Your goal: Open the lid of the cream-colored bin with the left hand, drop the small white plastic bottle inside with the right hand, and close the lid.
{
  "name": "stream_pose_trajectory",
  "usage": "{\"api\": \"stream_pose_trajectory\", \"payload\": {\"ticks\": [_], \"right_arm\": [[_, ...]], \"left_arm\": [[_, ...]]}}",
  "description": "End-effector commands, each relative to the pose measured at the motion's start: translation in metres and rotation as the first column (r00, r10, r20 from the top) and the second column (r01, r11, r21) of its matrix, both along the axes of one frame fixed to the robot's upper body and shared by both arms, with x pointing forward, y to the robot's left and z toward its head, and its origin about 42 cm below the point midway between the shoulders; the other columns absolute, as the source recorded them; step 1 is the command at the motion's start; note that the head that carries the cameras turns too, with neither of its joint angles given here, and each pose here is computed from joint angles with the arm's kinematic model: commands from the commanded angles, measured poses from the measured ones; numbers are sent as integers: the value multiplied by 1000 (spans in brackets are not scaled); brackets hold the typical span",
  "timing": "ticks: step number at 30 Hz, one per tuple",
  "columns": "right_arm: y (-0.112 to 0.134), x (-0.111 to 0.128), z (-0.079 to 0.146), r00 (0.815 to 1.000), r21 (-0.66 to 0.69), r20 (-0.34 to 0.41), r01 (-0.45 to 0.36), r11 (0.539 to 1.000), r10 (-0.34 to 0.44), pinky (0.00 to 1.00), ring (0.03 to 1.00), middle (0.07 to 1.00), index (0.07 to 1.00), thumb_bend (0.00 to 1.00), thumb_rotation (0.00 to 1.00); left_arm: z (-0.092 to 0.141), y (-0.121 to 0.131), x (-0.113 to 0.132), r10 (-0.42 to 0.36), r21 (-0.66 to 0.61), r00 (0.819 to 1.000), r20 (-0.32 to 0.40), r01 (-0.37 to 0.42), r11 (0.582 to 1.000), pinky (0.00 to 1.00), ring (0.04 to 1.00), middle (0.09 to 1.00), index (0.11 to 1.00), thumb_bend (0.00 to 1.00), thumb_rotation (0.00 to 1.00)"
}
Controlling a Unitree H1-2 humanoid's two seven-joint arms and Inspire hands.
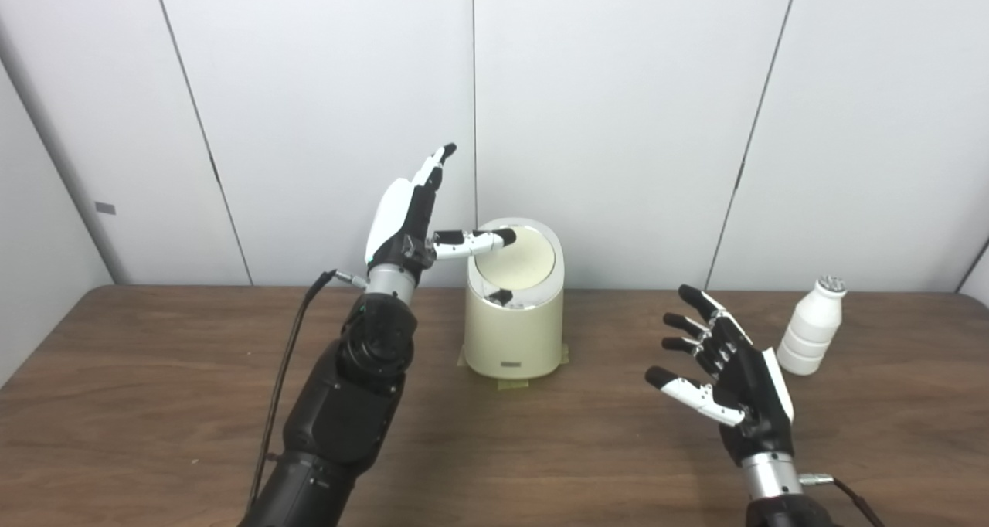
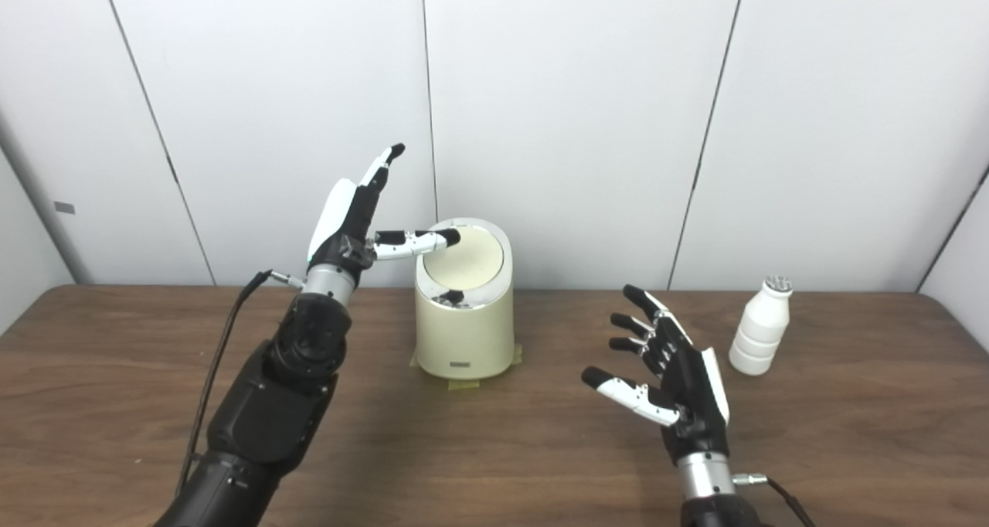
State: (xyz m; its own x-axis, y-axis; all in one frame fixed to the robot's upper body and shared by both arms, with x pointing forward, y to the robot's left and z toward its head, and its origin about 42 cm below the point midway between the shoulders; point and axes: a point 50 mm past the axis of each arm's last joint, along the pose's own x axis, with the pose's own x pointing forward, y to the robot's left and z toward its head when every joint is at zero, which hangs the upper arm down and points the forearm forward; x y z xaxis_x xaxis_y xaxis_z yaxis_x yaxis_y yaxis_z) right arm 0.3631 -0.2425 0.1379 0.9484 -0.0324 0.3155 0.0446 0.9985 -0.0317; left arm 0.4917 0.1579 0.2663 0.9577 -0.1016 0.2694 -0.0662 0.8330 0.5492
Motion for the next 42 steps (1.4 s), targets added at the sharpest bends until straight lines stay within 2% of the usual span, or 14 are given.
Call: {"api": "stream_pose_trajectory", "payload": {"ticks": [1,8,11,21,28,30,35,42], "right_arm": [[3,11,24,994,10,107,-12,1000,11,652,776,893,826,872,290],[7,9,29,993,12,114,-12,1000,10,632,767,885,823,873,298],[7,8,30,993,17,116,-10,1000,8,643,767,888,822,872,300],[10,8,33,993,29,114,-10,1000,6,635,765,890,820,867,294],[8,8,31,994,31,111,-9,999,6,639,765,887,816,874,295],[8,8,32,994,30,112,-9,1000,6,648,768,888,815,873,297],[8,8,32,993,32,114,-9,999,6,655,769,886,815,874,294],[8,6,34,993,42,116,-12,999,7,653,764,888,817,865,270]], "left_arm": [[31,-2,6,-3,34,996,90,0,999,1000,1000,1000,1000,916,206],[23,-2,5,14,95,998,61,-20,995,957,1000,1000,1000,926,159],[18,-2,5,11,114,999,50,-17,993,973,1000,1000,1000,935,143],[8,-8,4,0,148,1000,14,-2,989,981,1000,1000,1000,1000,231],[3,-12,4,-7,140,1000,-2,7,990,998,1000,1000,1000,1000,247],[3,-13,5,-2,149,1000,-9,3,989,968,1000,1000,1000,1000,247],[1,-18,7,21,201,1000,-17,-17,980,997,1000,1000,1000,988,246],[0,-24,11,65,291,998,9,-65,955,1000,1000,1000,1000,933,234]]}}
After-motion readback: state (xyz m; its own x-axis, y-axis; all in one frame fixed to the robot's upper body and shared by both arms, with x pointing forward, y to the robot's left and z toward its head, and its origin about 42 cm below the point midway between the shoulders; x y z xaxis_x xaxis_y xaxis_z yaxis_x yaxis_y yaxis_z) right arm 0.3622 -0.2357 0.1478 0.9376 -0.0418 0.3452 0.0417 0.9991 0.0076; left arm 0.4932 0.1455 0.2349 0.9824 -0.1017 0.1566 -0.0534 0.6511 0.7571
